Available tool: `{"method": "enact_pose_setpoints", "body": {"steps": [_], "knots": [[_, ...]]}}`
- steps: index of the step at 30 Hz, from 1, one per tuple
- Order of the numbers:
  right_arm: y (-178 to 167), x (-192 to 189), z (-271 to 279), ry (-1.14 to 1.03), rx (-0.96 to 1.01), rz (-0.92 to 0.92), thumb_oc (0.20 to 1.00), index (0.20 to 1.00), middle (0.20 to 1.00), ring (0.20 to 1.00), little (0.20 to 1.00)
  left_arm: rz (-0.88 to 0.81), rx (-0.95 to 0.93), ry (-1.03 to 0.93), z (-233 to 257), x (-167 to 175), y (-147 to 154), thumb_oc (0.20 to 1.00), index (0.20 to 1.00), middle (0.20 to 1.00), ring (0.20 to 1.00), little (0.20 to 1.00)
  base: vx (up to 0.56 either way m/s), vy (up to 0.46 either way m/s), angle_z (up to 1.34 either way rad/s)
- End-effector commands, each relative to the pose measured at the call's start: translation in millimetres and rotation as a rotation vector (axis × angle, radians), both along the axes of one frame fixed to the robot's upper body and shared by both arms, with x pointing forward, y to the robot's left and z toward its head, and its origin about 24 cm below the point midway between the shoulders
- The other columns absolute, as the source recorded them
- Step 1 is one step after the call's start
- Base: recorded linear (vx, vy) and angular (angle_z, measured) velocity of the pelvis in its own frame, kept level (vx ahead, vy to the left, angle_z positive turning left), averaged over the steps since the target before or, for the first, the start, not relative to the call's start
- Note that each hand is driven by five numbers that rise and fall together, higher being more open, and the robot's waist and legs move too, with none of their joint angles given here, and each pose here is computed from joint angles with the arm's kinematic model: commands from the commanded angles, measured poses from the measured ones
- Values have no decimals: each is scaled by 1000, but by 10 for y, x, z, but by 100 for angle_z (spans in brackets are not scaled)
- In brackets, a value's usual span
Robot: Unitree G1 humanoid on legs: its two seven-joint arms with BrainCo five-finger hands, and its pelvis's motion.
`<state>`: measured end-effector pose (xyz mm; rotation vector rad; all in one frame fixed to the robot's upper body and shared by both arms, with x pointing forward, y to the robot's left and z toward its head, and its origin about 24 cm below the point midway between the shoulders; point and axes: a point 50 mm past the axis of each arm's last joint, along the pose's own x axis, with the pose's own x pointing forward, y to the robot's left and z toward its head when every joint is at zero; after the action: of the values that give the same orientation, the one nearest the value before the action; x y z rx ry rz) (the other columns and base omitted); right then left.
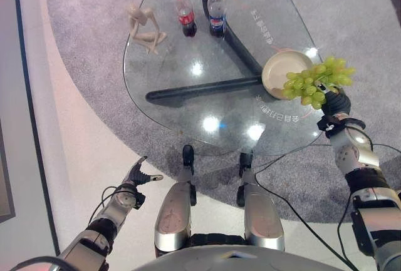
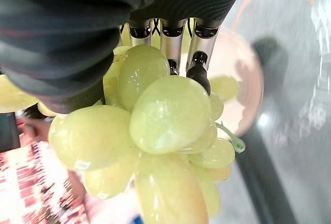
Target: Pick up fruits into the plate
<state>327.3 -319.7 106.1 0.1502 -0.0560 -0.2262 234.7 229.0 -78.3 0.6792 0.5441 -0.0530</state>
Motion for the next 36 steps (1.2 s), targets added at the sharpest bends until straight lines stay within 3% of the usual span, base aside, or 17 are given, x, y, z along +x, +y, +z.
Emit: {"method": "enact_pose_setpoints", "body": {"steps": [1,10,23,36], "knots": [[-106,103,659,-161,-159,-47,200,200,200,200,200,7,31,-19,39,31,74,1000,1000,1000,1000,1000,-36,-41,-4],[-305,154,815,8,-379,-230,200,200,200,200,200,-14,33,-49,148,123,105,1000,1000,1000,1000,1000,-19,-14,-3],[-251,329,1013,212,-721,-380,200,200,200,200,200,-25,5,-98,266,263,44,1000,1000,1000,1000,1000,-24,24,-1],[-278,376,1178,268,-848,-636,200,200,200,200,200,-44,-14,-119,293,303,-55,1000,1000,1000,1000,1000,-6,17,4]]}}
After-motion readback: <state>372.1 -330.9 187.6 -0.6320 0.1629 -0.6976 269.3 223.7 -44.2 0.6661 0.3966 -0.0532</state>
